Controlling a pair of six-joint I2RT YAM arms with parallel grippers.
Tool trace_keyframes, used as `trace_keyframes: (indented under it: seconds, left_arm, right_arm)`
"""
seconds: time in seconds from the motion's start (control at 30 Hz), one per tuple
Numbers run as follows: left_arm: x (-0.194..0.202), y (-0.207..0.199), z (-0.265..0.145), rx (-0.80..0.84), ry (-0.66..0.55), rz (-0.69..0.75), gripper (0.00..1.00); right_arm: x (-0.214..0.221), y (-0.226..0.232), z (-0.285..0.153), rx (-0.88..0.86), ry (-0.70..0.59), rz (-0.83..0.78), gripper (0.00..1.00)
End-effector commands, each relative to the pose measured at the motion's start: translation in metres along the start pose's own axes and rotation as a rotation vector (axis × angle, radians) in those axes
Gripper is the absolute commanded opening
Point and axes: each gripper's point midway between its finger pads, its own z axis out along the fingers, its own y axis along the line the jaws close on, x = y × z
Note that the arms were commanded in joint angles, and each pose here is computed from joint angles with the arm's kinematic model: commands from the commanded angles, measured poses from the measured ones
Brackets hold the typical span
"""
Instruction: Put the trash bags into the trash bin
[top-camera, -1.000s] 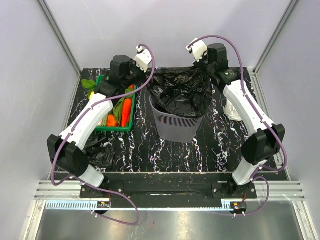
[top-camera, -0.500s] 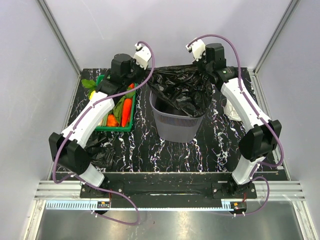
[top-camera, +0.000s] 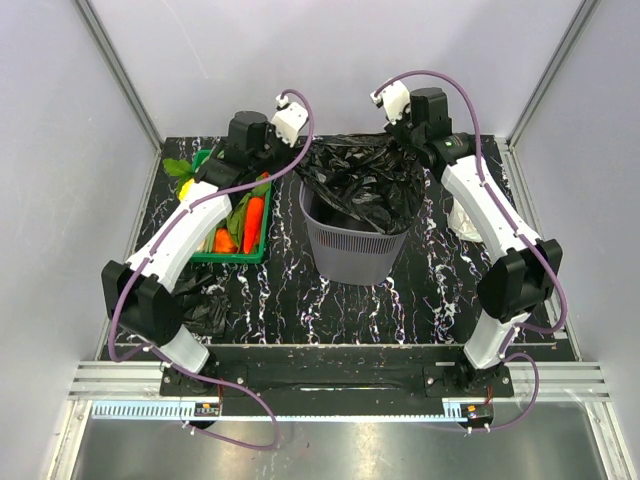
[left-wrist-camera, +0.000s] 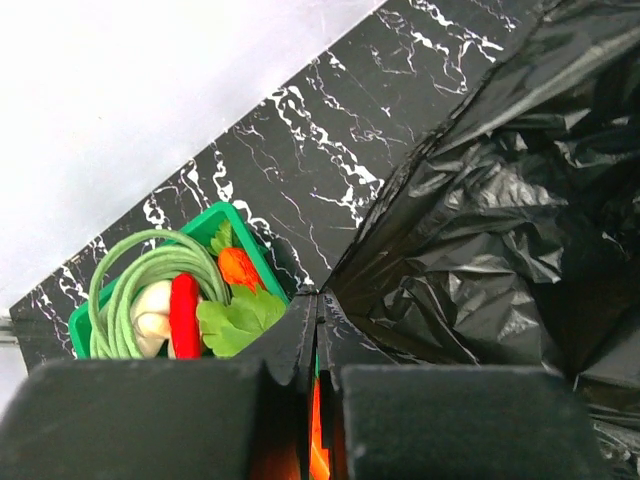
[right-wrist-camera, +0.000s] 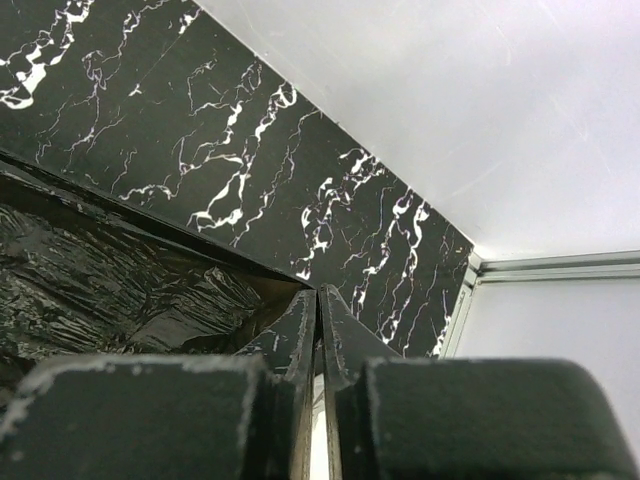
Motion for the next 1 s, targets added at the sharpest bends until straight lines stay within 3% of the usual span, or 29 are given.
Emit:
trace_keyframes:
  seconds: [0.0, 0.33, 0.5, 0.87, 0.97]
  left_arm:
    - [0.006, -0.008, 0.0, 0.048, 0.022, 0.016, 0.0]
    - [0.021, -0.031, -0.005, 0.152, 0.054, 0.032, 0.0]
    - [0.021, -0.035, -0.013, 0.175, 0.054, 0.038, 0.0]
    - [0.018, -0.04, -0.024, 0.199, 0.033, 0.031, 0.0]
    - [0.019, -0.04, -0.026, 0.2, 0.031, 0.028, 0.0]
  right_arm:
    - [0.002, 0.005, 0.006, -0.03, -0.001, 0.001, 0.1]
    - [0.017, 0.013, 0.007, -0.046, 0.03, -0.006, 0.07]
    - [0.019, 0.014, 0.006, -0.049, 0.032, -0.001, 0.2]
    - [0.019, 0.009, -0.005, -0.022, 0.029, 0.01, 0.26]
    - [0.016, 0.002, -0.011, 0.002, 0.02, 0.017, 0.33]
